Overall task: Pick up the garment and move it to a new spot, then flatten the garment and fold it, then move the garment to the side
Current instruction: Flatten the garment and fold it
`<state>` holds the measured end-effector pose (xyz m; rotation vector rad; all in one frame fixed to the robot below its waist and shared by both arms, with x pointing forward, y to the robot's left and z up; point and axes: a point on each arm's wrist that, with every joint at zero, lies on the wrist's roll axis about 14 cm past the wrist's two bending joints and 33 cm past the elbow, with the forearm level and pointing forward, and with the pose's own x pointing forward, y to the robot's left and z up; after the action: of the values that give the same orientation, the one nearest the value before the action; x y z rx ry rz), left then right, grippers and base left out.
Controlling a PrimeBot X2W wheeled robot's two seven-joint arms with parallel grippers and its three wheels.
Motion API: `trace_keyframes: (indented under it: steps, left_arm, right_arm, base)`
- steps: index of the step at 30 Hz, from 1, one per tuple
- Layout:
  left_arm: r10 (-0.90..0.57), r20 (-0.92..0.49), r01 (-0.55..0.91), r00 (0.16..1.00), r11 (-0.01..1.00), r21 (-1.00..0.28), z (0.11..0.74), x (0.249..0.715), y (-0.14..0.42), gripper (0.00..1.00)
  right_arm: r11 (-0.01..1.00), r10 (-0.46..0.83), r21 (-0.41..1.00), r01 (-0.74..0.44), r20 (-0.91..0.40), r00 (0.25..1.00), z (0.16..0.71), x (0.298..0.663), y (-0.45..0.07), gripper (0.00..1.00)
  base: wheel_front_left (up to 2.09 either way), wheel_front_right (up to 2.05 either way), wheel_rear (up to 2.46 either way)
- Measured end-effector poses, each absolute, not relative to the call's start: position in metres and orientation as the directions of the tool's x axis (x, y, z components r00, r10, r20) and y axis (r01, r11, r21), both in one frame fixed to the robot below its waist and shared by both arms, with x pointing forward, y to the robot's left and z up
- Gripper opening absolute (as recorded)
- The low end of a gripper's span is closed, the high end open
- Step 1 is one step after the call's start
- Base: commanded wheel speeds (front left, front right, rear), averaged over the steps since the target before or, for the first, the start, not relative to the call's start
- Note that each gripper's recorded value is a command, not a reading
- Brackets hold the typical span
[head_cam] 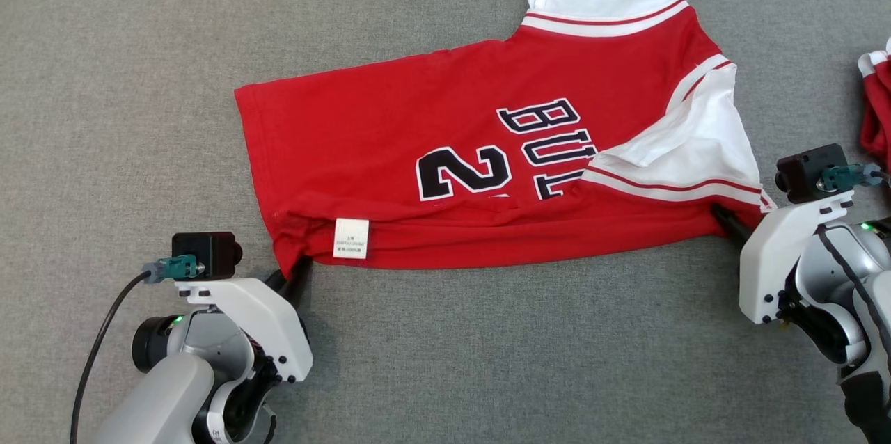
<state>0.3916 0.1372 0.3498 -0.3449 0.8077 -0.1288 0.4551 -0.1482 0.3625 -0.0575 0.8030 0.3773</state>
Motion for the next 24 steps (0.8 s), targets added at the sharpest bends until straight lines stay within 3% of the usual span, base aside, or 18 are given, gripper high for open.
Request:
trace_keyframes:
  steps: [12, 20, 24]
  left_arm:
    - [-0.325, -0.651, 0.058, 0.686, 0.916, -0.396, 0.379, 0.381, 0.143, 0.0]
    - [-0.377, -0.632, 0.091, 0.677, 0.895, -0.436, 0.4, 0.358, 0.141, 0.0]
    - [-0.368, -0.677, 0.039, 0.638, 0.893, -0.448, 0.387, 0.332, 0.145, 0.0]
  right_arm:
    - [0.946, 0.301, 0.115, -0.304, -0.662, 0.686, 0.403, 0.449, -0.173, 0.0]
    - [0.951, 0.299, 0.136, -0.278, -0.631, 0.716, 0.429, 0.413, -0.187, 0.0]
    - [0.951, 0.308, 0.197, -0.237, -0.64, 0.704, 0.419, 0.378, -0.182, 0.0]
  base:
    - [0.0, 0.0, 0.0]
    - [0.0, 0.0, 0.0]
    - [0.0, 0.0, 0.0]
